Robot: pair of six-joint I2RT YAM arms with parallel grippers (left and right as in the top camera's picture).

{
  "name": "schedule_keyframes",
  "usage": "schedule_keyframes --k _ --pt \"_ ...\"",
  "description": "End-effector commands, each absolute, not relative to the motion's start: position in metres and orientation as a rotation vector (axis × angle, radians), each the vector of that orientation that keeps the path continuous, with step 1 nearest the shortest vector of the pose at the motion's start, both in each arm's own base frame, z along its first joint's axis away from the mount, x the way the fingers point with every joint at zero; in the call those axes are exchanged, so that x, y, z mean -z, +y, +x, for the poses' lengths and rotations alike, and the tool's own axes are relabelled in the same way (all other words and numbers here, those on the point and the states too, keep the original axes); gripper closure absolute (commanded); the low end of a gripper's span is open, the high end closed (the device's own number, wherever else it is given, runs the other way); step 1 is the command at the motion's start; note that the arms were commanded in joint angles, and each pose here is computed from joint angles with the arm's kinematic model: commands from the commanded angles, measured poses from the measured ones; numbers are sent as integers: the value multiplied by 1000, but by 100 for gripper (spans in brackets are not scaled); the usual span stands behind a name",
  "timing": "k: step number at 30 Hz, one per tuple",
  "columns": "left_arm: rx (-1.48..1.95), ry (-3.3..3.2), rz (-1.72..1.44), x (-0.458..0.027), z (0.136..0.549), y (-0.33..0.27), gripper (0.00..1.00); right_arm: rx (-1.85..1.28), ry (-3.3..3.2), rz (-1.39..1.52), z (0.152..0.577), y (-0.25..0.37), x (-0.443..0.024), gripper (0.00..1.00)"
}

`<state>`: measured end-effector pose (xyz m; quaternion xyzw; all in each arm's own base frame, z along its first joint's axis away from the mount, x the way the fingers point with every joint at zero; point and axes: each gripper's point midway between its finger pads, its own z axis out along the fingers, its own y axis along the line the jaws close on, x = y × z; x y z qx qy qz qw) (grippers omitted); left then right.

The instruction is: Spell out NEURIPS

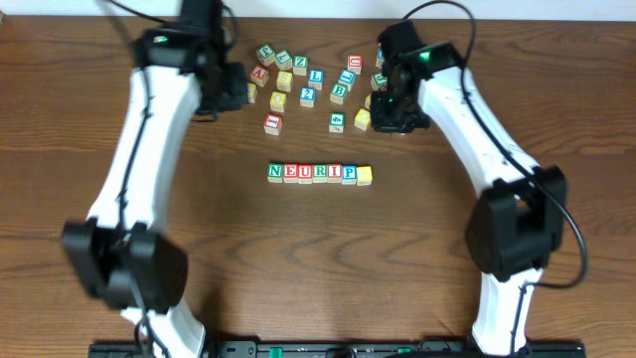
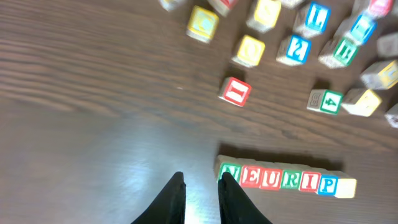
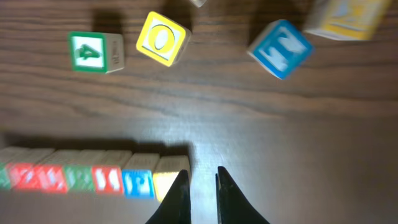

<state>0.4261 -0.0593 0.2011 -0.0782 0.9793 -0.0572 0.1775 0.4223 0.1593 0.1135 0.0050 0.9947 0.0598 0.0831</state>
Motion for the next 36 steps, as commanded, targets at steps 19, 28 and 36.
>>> schedule_keyframes --k 19,28,36 --pt "51 2467 -491 -325 350 52 2 -137 2488 132 382 84 -316 6" --pt "51 2471 -492 -324 350 52 2 -62 2436 187 342 54 -347 1" --pt "51 2471 -492 -324 350 52 2 -21 2541 182 297 44 -341 1"
